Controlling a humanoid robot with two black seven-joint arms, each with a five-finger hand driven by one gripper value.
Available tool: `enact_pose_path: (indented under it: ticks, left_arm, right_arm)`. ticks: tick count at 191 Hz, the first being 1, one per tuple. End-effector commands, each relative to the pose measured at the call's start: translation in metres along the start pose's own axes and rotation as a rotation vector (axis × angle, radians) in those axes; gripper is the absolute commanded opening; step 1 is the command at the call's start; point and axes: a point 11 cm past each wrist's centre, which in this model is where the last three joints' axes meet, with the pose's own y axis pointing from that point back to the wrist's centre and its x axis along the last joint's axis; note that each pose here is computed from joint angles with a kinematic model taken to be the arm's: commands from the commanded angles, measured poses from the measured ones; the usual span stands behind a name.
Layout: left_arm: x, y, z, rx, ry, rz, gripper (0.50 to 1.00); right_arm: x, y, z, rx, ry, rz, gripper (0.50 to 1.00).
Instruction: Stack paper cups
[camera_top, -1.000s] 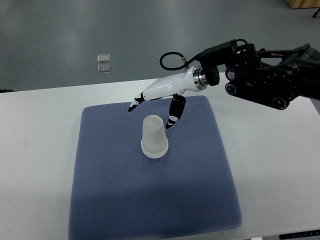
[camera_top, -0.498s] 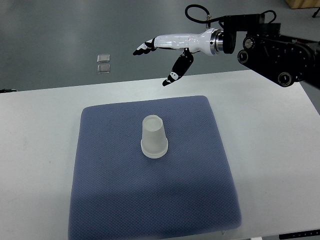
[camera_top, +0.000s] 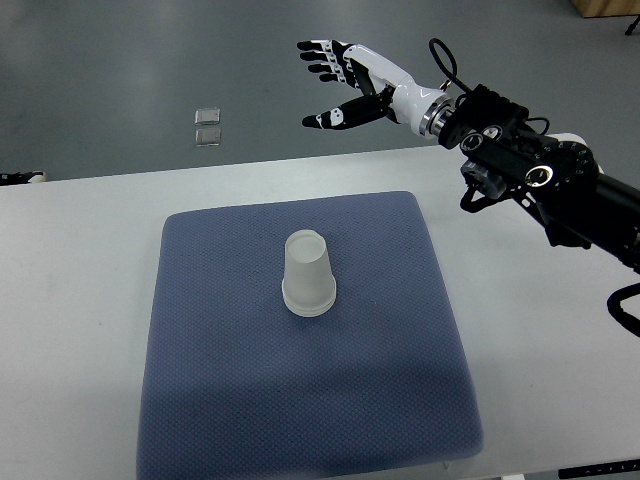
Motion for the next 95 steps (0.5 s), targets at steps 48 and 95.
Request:
enact_pose_path:
  ticks: [48,95]
  left_arm:
    - [0.000,0.000,0.000,0.000,0.000,0.000,1.000]
    - [0.000,0.000,0.000,0.000,0.000,0.000,1.000]
  right_arm:
    - [-0.002,0.017,0.039,-0.021,-0.351,0.327,0.913]
    - [-0.003,0.027,0.056,-0.028,-0.525,0.413,0.915]
